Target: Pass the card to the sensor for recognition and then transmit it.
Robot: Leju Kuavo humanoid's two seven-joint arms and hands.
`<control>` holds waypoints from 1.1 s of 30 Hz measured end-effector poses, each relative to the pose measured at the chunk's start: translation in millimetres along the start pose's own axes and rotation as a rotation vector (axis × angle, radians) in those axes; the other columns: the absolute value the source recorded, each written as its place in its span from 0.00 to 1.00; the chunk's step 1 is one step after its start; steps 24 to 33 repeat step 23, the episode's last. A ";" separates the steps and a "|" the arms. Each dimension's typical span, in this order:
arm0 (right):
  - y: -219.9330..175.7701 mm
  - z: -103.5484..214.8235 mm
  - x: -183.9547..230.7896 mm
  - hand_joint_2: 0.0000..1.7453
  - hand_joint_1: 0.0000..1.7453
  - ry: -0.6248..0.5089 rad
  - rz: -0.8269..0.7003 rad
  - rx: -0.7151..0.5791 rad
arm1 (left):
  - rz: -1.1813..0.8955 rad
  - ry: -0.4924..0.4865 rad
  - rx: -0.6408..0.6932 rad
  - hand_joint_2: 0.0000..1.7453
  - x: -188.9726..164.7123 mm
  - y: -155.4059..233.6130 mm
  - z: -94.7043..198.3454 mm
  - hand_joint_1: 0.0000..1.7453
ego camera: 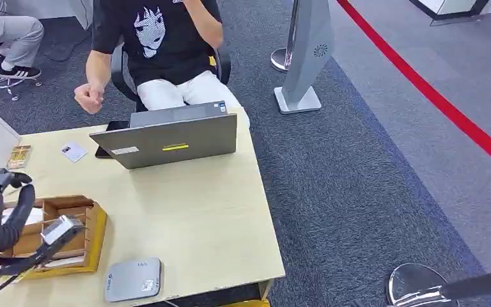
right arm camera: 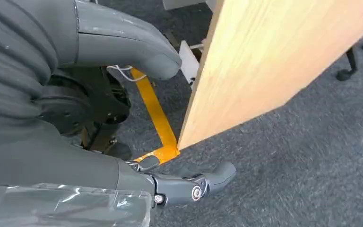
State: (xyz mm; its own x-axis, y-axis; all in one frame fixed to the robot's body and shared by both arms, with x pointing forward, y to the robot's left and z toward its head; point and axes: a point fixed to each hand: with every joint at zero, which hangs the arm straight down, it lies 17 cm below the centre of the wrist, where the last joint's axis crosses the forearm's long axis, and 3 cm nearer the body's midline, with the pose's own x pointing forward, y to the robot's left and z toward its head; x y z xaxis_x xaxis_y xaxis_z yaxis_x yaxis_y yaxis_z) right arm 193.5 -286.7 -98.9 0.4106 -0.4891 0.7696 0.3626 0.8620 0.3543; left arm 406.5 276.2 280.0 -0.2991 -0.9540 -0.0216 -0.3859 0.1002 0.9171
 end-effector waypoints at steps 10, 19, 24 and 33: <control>15.1 -6.2 -4.8 1.00 0.00 0.014 0.035 0.069 | -0.241 0.132 -0.023 1.00 -77.3 8.2 -47.7 1.00; 15.9 -12.7 -8.0 1.00 0.00 0.018 0.037 0.081 | -0.292 0.190 -0.106 1.00 -111.8 -20.7 -56.0 0.00; 13.2 -12.6 -11.1 1.00 0.00 0.024 0.025 0.068 | -0.274 0.192 -0.091 1.00 -111.2 -23.4 -55.3 0.00; 13.2 -12.6 -11.1 1.00 0.00 0.024 0.025 0.068 | -0.274 0.192 -0.091 1.00 -111.2 -23.4 -55.3 0.00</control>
